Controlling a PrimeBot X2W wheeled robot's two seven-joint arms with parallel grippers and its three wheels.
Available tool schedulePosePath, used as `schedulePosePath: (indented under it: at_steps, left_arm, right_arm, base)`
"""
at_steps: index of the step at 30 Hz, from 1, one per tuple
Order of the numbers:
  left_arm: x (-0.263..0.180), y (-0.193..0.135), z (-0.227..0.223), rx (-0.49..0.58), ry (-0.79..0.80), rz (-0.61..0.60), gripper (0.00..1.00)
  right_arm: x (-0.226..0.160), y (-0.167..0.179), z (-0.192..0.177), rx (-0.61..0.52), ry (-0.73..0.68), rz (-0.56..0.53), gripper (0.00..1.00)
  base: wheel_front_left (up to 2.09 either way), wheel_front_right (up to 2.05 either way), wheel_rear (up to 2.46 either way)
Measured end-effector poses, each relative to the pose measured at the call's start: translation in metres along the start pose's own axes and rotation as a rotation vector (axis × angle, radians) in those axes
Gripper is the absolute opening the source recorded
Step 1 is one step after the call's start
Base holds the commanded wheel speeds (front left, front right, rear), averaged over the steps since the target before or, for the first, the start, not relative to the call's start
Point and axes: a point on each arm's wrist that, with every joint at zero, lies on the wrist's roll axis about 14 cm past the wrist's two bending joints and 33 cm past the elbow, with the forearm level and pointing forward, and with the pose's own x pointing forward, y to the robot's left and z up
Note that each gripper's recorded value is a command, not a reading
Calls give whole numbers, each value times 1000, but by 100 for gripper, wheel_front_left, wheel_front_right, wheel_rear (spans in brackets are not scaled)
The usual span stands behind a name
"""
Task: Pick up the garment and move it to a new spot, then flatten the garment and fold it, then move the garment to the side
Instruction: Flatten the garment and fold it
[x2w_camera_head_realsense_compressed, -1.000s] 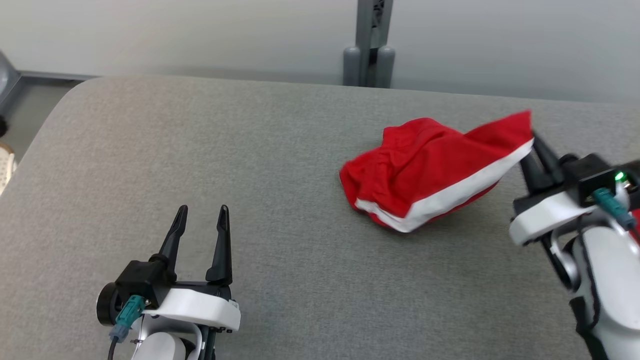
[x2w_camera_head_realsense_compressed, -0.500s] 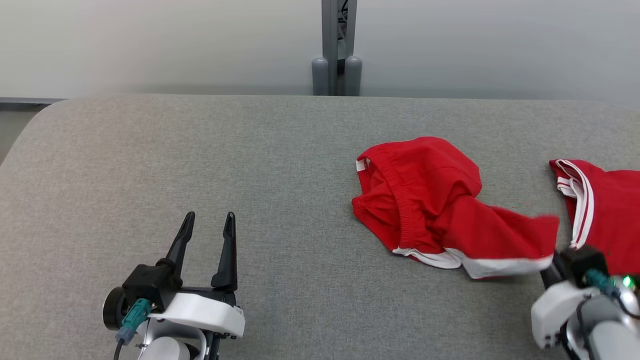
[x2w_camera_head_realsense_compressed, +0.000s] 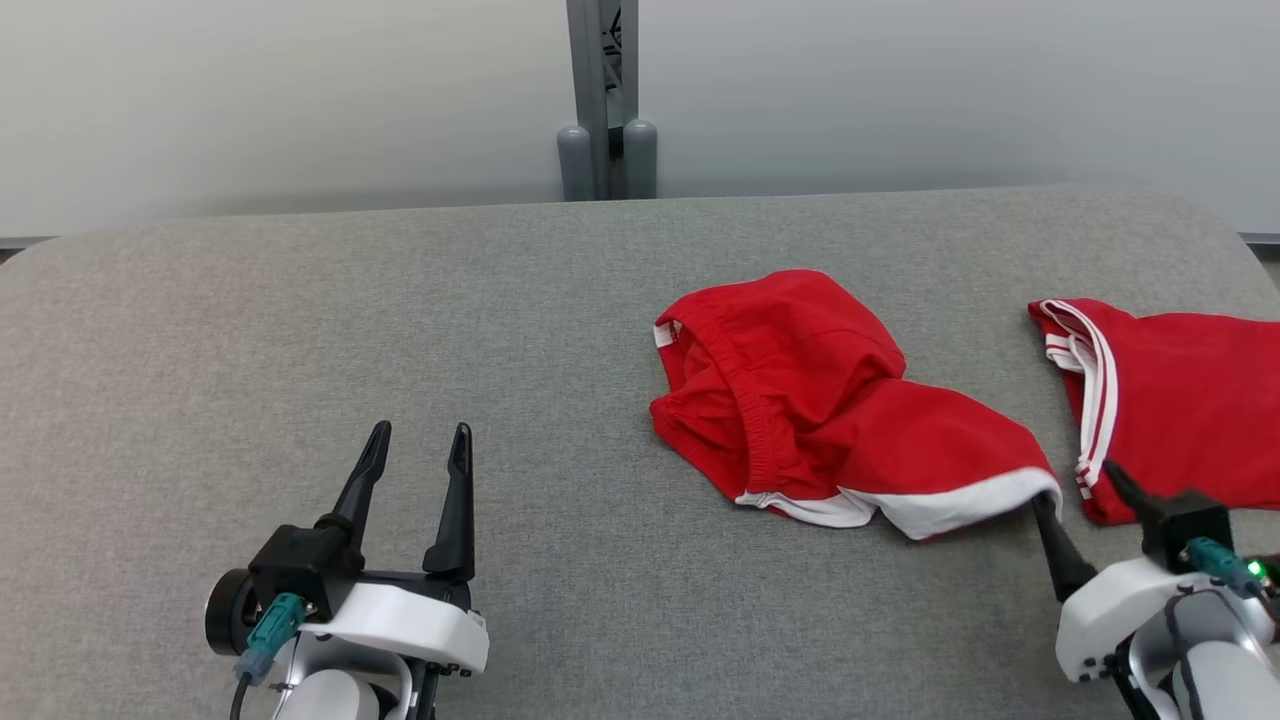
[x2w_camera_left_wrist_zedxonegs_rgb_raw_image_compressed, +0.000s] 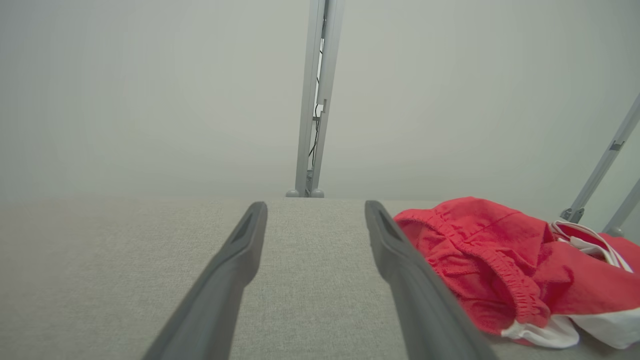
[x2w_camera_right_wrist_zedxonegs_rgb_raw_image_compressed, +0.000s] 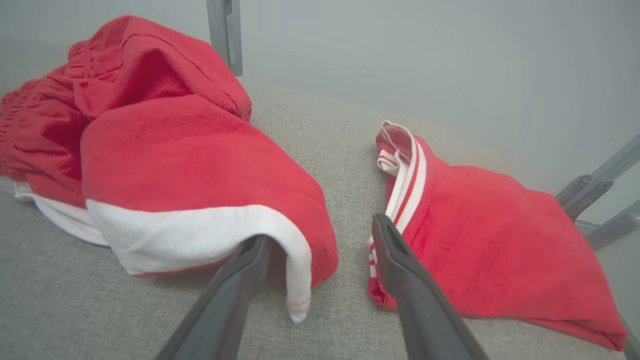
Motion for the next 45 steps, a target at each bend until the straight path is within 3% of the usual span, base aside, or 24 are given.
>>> schedulePosePath:
  at_steps: [8, 15, 17, 20, 28, 37, 45]
  left_arm:
    - [6, -11, 1, -31, -3, -35, 100]
    - [13, -24, 7, -32, -23, -74, 100]
    - [15, -32, 5, -34, -18, -98, 100]
    - [17, -39, 5, -39, -18, -118, 100]
    - [23, -58, -8, -38, 17, -182, 100]
    - [13, -138, -77, -54, 246, -506, 100]
    - [14, -178, -120, -45, 417, -676, 100]
  right_arm:
    - [-5, -12, 76, 9, -291, -48, 100]
    - [-16, -18, 110, 63, -426, -79, 100]
    - [-20, -20, 106, 131, -434, -103, 100]
    - [-23, -17, 85, 132, -377, -104, 100]
    - [-24, -23, 84, 155, -381, -132, 100]
    - [-19, -30, 76, 164, -360, -161, 100]
    - [-18, -43, 66, 174, -334, -205, 100]
  base:
    - [0, 0, 0]
    - [0, 0, 0]
    - [0, 0, 0]
    - [0, 0, 0]
    - [0, 0, 0]
    - [0, 0, 0]
    - [0, 0, 0]
